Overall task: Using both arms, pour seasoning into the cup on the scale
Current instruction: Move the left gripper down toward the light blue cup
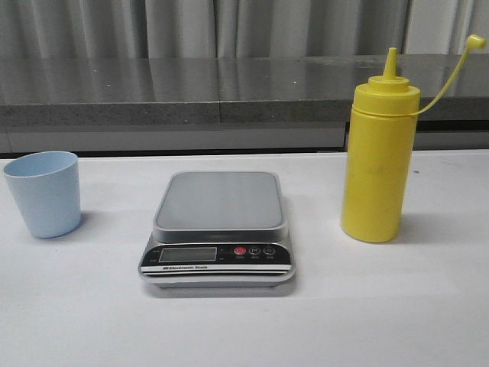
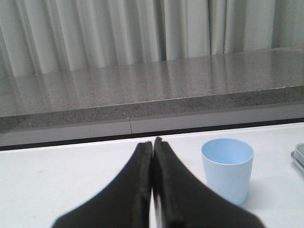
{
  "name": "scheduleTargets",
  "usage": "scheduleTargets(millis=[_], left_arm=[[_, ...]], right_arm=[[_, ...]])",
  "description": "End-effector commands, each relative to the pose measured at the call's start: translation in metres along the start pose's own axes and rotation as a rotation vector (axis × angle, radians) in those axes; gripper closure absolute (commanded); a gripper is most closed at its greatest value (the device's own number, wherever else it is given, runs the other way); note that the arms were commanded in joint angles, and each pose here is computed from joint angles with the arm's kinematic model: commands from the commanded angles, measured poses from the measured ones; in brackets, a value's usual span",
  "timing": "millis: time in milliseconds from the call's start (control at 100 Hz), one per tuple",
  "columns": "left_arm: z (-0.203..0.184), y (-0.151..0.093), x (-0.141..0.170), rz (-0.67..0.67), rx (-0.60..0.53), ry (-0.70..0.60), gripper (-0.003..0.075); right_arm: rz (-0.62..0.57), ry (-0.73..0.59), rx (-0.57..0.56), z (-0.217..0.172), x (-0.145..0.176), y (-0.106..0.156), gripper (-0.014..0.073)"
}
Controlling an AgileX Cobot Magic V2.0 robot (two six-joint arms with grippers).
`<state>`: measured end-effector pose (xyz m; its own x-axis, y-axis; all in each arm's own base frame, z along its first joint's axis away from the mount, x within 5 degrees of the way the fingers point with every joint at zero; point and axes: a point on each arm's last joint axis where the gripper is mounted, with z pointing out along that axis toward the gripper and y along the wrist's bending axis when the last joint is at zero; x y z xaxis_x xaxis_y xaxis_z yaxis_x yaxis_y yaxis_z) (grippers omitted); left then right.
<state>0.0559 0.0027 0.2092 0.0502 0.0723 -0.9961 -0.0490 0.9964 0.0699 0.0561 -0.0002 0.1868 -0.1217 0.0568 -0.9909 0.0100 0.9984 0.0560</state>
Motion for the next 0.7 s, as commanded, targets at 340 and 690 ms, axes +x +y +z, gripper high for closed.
scheduleTargets(millis=[340,690], left_arm=[[0.017,0.003,-0.054,-0.136,0.003,0.013,0.074],[0.109,0.007,-0.105,-0.13,0.001,0.339,0.074]], right_arm=[[-0.006,-0.12,0.0,-0.003,-0.014,0.0,0.0663],[-0.006,-0.12,0.0,-0.003,-0.014,0.0,0.0663]])
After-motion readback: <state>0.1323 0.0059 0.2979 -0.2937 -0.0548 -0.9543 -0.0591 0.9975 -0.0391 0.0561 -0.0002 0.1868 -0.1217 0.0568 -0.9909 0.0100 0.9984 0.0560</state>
